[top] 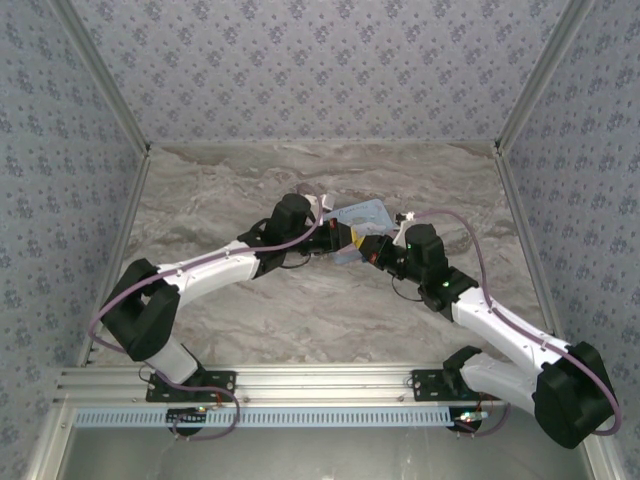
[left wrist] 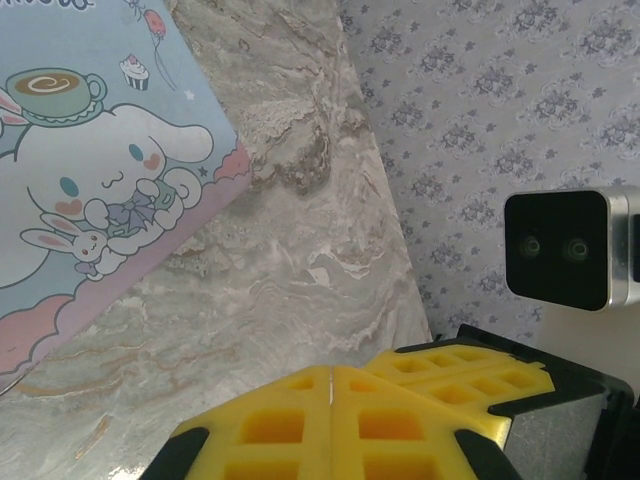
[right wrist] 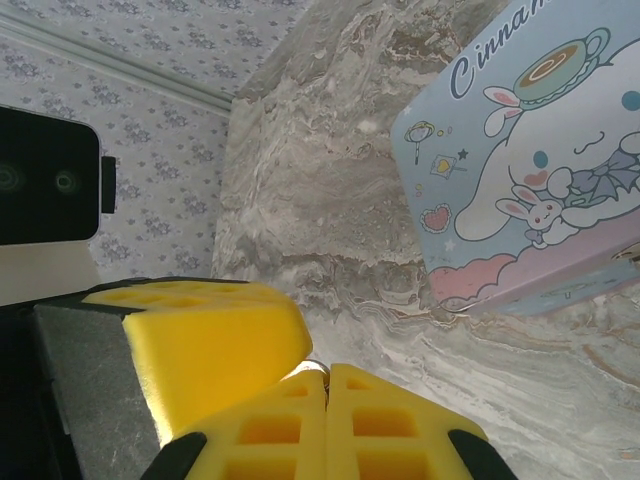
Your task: Unlock a padlock with a key
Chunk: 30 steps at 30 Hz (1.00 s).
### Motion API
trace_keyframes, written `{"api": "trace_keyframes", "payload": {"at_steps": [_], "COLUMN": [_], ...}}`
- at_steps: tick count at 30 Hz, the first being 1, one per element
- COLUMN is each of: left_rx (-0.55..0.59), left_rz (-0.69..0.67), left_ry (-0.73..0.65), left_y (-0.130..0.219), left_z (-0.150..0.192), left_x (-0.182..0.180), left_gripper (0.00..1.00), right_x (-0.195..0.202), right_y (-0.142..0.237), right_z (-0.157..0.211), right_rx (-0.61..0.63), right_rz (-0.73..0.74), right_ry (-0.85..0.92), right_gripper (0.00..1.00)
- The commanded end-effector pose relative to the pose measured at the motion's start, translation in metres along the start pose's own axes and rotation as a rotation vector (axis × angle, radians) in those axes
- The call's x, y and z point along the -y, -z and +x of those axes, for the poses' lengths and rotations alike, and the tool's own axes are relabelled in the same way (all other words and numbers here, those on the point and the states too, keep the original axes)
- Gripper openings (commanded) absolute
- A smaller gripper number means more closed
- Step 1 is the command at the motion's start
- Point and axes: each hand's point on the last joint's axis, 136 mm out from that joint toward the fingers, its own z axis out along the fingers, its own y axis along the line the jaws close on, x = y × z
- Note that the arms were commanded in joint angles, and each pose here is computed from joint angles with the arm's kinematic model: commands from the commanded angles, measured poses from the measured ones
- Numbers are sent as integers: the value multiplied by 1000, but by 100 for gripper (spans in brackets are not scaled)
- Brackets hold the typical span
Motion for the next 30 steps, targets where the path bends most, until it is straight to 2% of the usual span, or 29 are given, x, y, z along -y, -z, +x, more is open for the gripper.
{"api": "trace_keyframes", "payload": {"at_steps": [1,4,10,19,23,30], "left_rx": [15,21,44,90,79,63], "left_rz": [29,25,94,197,228,325], "left_ry": [-45,-66,-135,-286,-380,-453], "left_y": [1,8,32,84,101,119], "left_z": [-7,-9,-19,-43,-42,-41], "left_x": [14,15,29,58,79,113], "left_gripper": [0,0,0,0,0,0], "right_x": [-11,-13,-30,-73,-95,-121], "right_y": [2,5,24,62,68,65], "right_z": [-6,-6,-19,-48,-46,-33], "right_rx": [12,-7,-8,49,31,6], "right_rz": [-25,-64,-244,-470,-536,-594], "right_ry": [21,57,125,276,348,456], "right_gripper": [0,3,30,56,61,58]}}
